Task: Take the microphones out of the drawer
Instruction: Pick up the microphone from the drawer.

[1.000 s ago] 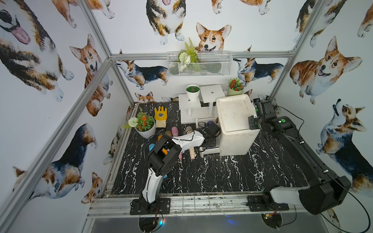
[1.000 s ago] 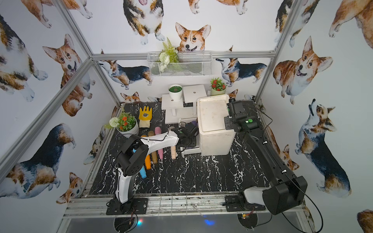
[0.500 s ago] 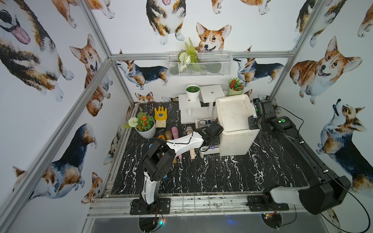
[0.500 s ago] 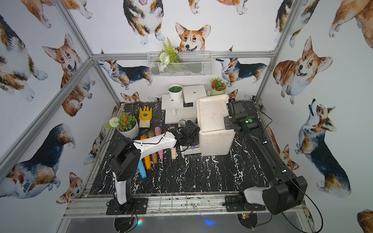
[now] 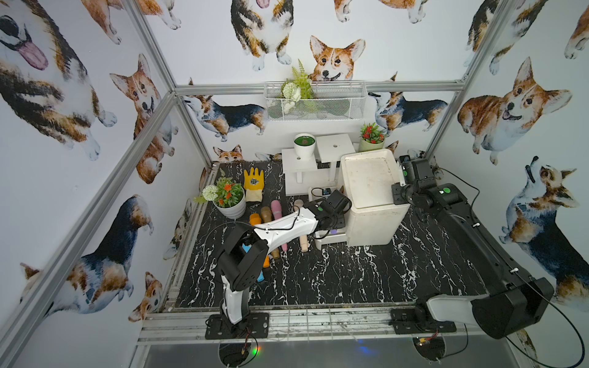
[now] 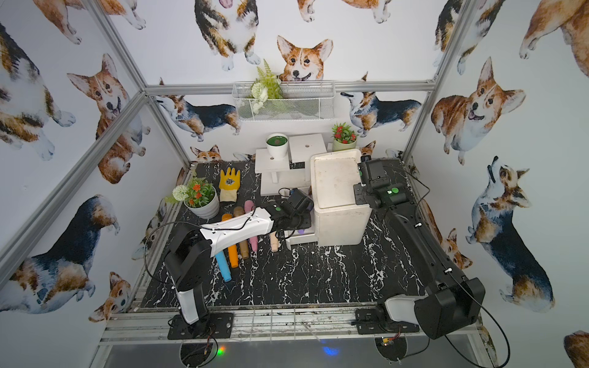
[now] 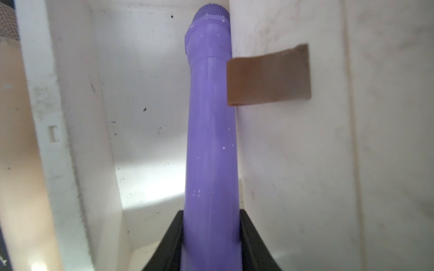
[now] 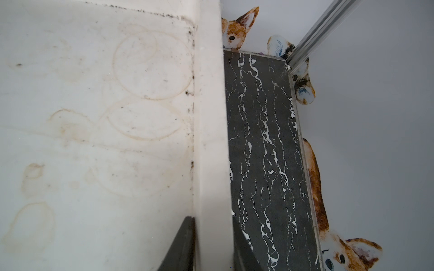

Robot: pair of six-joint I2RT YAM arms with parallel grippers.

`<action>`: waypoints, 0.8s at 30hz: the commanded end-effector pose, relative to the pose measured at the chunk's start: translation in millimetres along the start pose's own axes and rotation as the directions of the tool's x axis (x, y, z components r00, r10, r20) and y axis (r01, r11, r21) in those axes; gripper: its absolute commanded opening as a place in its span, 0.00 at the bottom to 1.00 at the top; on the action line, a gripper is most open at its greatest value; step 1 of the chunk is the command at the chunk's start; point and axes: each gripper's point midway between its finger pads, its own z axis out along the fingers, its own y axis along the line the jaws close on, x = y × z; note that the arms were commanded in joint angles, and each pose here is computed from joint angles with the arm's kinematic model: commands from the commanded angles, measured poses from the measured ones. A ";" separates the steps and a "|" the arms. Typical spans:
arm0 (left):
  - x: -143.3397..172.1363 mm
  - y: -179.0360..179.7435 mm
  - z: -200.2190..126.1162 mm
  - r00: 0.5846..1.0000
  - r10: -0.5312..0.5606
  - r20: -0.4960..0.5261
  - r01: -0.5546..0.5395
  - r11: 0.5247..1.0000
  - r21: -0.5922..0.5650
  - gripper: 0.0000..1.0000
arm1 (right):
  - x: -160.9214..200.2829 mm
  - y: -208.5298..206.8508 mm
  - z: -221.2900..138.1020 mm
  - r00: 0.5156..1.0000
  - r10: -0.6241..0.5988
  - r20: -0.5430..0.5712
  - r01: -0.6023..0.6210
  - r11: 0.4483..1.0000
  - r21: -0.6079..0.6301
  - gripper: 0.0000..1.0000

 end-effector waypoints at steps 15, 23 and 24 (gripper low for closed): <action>-13.0 0.0 -33.7 0.997 0.012 0.077 -0.015 0.999 0.033 0.00 | 80.0 24.9 1.9 0.942 -0.148 -0.302 0.105 0.982 -0.156 0.26; -17.1 6.4 -39.9 0.994 0.006 0.113 -0.008 1.000 0.017 0.00 | 80.3 24.3 1.0 0.942 -0.150 -0.300 0.107 0.982 -0.154 0.26; -18.9 6.9 -43.8 0.992 0.008 0.123 -0.010 1.000 0.018 0.00 | 79.9 23.9 0.7 0.943 -0.148 -0.297 0.106 0.982 -0.153 0.26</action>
